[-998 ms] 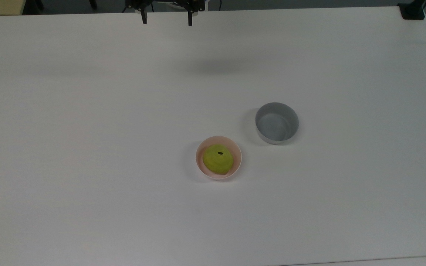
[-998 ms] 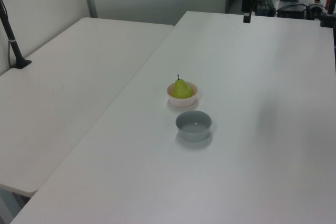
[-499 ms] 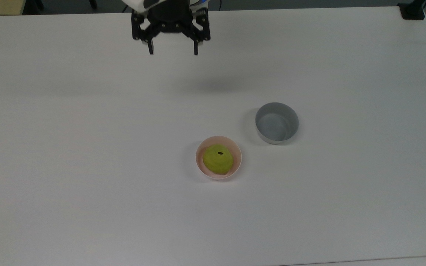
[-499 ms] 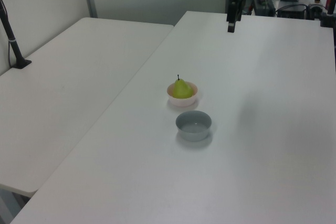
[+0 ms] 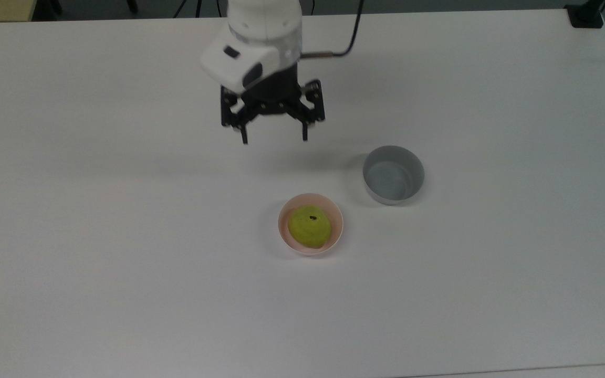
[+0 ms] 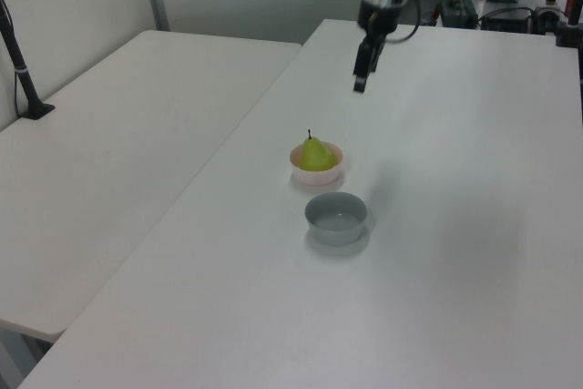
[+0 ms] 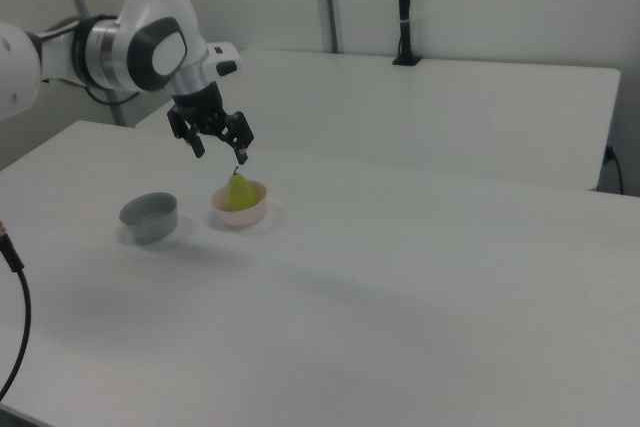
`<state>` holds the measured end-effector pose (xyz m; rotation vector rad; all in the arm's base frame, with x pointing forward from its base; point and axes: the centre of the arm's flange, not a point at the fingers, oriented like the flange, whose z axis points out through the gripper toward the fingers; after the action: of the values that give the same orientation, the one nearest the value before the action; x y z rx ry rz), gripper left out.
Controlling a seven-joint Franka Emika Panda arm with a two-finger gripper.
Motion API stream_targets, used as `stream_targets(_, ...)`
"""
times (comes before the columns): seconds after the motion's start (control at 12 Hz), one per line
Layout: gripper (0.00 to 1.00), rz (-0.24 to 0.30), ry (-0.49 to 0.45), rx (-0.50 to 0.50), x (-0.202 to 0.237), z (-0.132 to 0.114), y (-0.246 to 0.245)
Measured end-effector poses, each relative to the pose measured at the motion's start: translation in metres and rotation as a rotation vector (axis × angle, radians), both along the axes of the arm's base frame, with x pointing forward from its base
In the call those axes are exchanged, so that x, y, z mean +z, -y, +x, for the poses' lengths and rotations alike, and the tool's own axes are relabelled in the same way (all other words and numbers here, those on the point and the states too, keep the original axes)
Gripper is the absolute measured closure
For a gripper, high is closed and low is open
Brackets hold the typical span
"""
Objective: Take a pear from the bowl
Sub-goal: 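Move the open gripper over the pink bowl and lower onto the pear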
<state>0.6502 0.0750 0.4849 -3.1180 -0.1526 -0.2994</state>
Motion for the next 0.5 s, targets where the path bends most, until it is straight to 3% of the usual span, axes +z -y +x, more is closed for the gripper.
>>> stream_targets(0.5,0.0,-0.007,0.092,0.055,-0.089,0.041,-0.032)
